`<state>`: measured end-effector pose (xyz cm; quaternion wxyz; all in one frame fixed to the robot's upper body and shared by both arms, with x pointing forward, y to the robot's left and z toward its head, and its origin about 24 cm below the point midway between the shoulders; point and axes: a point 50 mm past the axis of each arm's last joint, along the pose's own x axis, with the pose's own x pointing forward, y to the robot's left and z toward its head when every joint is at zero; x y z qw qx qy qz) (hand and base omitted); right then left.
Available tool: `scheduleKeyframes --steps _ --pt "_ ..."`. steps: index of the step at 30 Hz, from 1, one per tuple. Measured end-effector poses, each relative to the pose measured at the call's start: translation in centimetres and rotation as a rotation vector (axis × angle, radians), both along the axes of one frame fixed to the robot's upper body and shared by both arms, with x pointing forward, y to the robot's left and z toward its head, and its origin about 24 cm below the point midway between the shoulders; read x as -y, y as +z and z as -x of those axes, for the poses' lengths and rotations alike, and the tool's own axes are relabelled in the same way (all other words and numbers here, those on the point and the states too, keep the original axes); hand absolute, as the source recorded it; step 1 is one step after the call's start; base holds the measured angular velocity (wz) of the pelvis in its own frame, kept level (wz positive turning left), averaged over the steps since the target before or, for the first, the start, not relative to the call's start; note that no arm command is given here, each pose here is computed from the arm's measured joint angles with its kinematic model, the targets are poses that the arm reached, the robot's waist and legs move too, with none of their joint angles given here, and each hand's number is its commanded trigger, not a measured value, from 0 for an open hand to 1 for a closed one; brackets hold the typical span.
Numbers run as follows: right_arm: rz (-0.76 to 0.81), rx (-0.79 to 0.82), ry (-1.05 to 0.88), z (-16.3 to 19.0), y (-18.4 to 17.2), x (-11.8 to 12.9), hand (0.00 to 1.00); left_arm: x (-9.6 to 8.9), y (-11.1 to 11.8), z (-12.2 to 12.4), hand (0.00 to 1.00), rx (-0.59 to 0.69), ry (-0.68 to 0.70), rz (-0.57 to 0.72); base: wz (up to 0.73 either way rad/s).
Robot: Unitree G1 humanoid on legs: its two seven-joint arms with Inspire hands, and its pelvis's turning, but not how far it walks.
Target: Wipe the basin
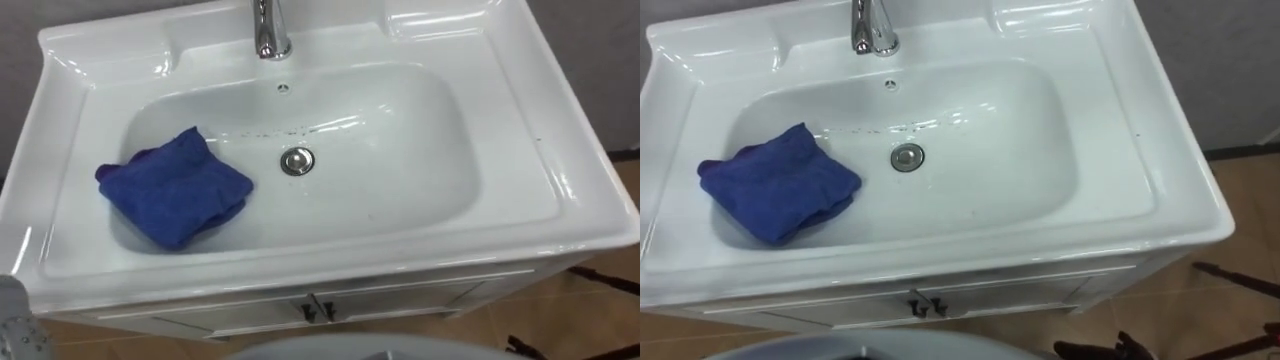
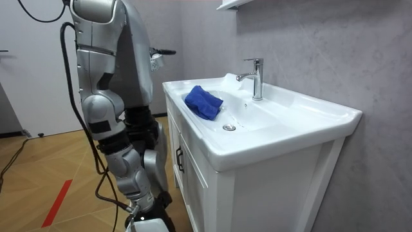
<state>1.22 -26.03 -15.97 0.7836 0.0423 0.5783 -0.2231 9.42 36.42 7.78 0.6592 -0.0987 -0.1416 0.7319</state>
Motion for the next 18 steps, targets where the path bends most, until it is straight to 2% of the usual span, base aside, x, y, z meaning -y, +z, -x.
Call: scheduleKeyframes --steps 10,12,16,18 --pt "-0.003 -0.016 -0.001 0.6 0.0 0.0 0.00 -1.0 1.0 1.2 0.00 0.021 0.084 -0.032 0.09" --pt "-0.001 -0.019 0.003 0.7 0.0 0.0 0.00 -1.6 1.2 1.9 0.00 0.022 0.123 -0.039 -0.09" --pt "-0.003 -0.026 0.002 1.2 0.1 0.1 0.00 -2.7 0.1 3.8 0.00 -0.011 0.205 0.010 -0.07" --pt "-0.004 -0.035 0.002 1.3 0.1 0.3 0.00 -3.3 -1.3 5.2 0.00 -0.037 0.252 0.076 0.11"
